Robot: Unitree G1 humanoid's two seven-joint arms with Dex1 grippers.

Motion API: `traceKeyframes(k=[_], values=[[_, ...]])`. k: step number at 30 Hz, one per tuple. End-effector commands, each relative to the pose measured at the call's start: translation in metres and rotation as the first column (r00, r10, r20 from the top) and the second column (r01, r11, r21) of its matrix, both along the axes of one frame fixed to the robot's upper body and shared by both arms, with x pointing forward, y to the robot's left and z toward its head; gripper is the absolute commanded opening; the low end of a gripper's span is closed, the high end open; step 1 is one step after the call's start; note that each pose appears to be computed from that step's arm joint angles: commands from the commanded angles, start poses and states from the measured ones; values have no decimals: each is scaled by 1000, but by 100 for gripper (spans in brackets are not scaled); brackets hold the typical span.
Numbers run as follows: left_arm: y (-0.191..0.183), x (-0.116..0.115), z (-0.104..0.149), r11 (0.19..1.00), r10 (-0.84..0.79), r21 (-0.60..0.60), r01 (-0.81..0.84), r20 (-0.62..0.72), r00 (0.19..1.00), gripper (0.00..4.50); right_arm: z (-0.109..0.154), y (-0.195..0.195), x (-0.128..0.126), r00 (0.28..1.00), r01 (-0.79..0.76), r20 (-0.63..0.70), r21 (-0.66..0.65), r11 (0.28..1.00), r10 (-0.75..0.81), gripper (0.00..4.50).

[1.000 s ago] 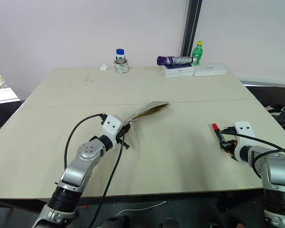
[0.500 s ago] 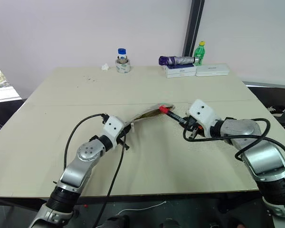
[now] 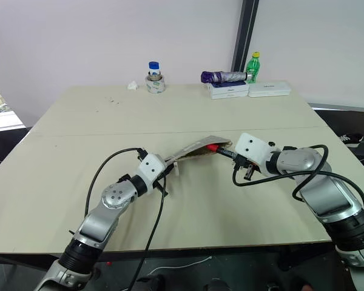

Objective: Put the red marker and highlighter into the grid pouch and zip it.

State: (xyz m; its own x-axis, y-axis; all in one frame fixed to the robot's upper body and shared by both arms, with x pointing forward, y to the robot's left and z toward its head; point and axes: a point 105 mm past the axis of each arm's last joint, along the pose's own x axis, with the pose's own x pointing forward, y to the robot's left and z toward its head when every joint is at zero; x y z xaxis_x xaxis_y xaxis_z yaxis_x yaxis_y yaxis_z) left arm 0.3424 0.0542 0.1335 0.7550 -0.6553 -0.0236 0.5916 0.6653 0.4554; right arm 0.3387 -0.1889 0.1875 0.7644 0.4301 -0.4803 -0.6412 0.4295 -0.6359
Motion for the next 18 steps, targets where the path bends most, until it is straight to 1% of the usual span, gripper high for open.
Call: traceKeyframes(k=[1,4,7,10,12,13,15,18], values=[[-11,-7,12,998,-61,22,60,72,996,0,13,17,-1,991,-104,76,-98,990,111,34],[-15,-10,12,995,-98,39,95,76,992,0,14,31,-1,983,-149,88,-105,983,159,34],[-20,-16,9,988,-144,69,139,74,987,0,14,46,-1,966,-221,100,-160,962,238,34],[-21,-19,8,985,-163,71,158,67,984,0,16,52,2,959,-238,109,-179,954,260,34],[-22,-21,7,983,-171,75,166,63,983,0,17,53,4,959,-240,111,-179,954,262,137],[-21,-21,6,983,-172,77,168,61,983,0,18,52,5,959,-238,112,-178,955,260,175],[-21,-21,5,983,-171,79,167,58,983,0,19,51,5,959,-237,113,-178,955,259,279],[-17,-18,6,989,-142,59,139,45,989,0,33,43,3,960,-214,148,-155,965,236,432]])
